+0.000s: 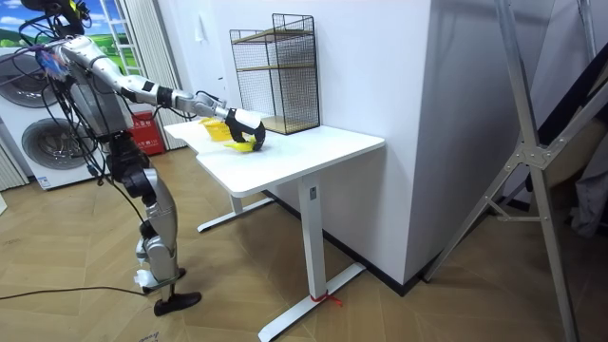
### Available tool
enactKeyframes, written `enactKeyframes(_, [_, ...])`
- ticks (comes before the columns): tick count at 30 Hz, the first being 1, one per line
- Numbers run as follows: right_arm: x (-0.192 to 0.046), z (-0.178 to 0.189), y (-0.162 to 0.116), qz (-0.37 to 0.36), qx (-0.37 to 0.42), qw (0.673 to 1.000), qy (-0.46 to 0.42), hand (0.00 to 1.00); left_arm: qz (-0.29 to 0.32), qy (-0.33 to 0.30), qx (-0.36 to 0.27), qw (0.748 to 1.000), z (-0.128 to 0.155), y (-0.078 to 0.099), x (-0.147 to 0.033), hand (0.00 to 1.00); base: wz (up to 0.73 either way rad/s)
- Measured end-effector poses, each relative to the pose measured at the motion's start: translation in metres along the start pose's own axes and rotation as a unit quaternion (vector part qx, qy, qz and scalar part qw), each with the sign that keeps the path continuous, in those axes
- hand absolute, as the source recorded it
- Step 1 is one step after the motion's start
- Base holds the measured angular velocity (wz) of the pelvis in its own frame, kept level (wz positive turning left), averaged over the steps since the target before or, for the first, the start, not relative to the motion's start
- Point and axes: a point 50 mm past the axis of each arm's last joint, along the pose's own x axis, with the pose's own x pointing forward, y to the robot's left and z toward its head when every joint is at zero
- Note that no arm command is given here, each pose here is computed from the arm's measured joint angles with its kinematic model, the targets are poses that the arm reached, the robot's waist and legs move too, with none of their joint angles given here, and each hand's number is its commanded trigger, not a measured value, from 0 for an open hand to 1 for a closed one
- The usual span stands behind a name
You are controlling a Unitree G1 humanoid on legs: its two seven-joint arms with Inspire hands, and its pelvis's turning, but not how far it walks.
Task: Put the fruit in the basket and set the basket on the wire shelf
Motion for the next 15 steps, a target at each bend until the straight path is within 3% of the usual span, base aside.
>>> enactKeyframes(15, [-0.0024, 0.0045, 0.0035, -0.002, -0.002, 1.000, -0.022, 1.00, -0.001, 0.000, 0.000, 1.000, 0.0042, 0.0004, 0.0013, 0.00, 0.00])
